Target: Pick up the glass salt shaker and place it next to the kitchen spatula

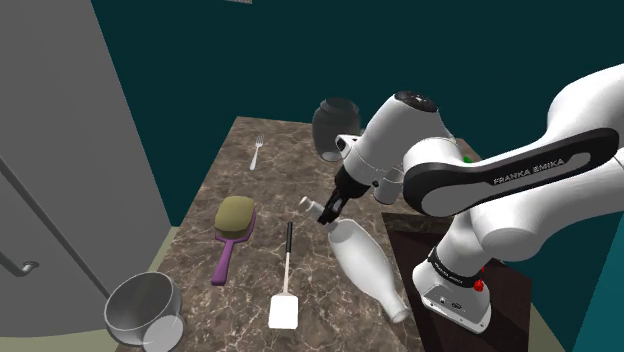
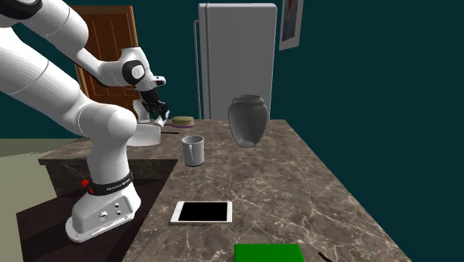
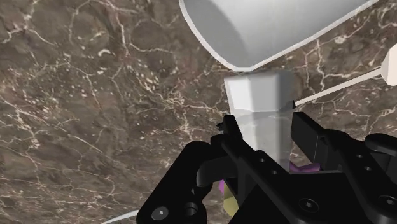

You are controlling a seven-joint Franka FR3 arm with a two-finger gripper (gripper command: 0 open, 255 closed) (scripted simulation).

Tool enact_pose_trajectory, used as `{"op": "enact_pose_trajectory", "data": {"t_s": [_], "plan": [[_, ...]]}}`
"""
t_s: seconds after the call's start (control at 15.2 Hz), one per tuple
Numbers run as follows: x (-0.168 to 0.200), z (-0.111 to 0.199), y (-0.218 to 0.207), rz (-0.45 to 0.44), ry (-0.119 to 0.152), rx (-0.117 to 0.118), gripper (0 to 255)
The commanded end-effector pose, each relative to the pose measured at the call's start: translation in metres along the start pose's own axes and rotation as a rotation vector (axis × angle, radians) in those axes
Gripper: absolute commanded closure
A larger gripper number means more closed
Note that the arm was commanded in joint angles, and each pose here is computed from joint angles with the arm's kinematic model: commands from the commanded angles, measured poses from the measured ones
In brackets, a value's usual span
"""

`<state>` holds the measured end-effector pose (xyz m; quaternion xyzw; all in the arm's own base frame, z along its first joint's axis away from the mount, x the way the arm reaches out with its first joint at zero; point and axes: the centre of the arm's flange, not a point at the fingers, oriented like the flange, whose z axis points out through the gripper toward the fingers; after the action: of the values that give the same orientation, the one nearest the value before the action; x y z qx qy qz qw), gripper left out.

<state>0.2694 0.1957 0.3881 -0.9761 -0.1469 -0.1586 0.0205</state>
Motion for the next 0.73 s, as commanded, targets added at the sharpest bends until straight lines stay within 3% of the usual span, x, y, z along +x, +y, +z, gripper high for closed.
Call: {"op": "enact_pose_trajectory", "data": {"t_s": [0.0, 0.66], "plan": [[-0.019, 0.024, 0.003, 0.0, -0.106, -0.02, 255], [-0.023, 0.035, 0.003, 0.0, -0.106, -0.02, 255]]}}
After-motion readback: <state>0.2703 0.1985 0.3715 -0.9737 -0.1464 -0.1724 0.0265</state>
